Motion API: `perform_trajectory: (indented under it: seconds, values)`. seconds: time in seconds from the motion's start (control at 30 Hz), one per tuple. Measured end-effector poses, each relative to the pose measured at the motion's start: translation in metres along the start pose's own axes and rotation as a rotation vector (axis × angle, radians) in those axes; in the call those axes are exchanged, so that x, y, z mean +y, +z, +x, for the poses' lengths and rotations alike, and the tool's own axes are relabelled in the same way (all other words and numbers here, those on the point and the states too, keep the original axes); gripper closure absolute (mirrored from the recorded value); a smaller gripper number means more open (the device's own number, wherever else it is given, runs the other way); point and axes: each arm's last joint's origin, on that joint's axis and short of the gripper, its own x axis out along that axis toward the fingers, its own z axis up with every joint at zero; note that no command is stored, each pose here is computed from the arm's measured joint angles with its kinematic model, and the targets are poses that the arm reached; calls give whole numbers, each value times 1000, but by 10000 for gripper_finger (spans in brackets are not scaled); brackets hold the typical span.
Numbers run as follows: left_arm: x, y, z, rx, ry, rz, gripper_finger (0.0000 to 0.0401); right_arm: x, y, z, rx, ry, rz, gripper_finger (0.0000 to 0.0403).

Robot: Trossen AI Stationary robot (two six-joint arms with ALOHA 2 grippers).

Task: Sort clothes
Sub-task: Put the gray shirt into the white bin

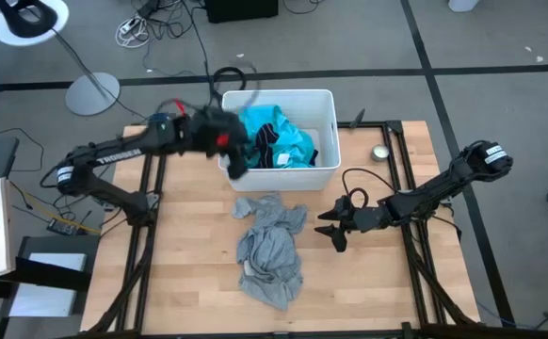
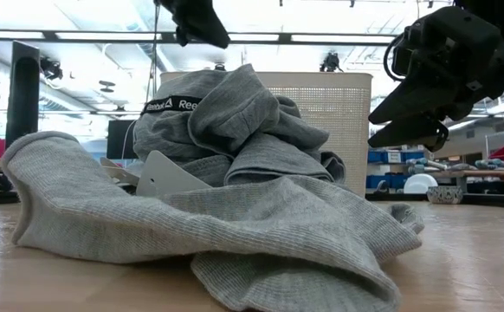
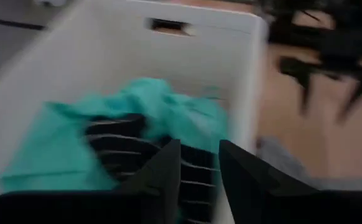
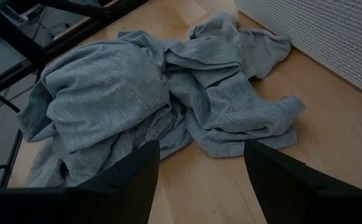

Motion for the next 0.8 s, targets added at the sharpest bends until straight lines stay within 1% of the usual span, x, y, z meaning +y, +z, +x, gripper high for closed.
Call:
perform_trajectory:
  seconds: [0.1, 0.3, 0.43, 0.57, 0.67, 0.8]
  values:
    - [-27, -16, 6, 25, -25, 27, 284, 0, 0, 0, 2, 1, 0, 168]
    - [-67, -46, 4, -33, -36, 18, 284, -1, -2, 1, 10, -15, -37, 168]
    - [-85, -59, -7, -69, -58, -2, 284, -5, -10, 10, 29, -71, -73, 168]
    - [-104, -67, -22, -128, -86, -2, 284, -11, -21, 26, 58, -111, -173, 168]
    - [-118, -76, -32, -138, -68, 7, 284, -14, -24, 39, 23, -115, -226, 168]
    - [-133, -89, -43, -142, -9, 16, 284, -18, -24, 53, -34, -112, -277, 170]
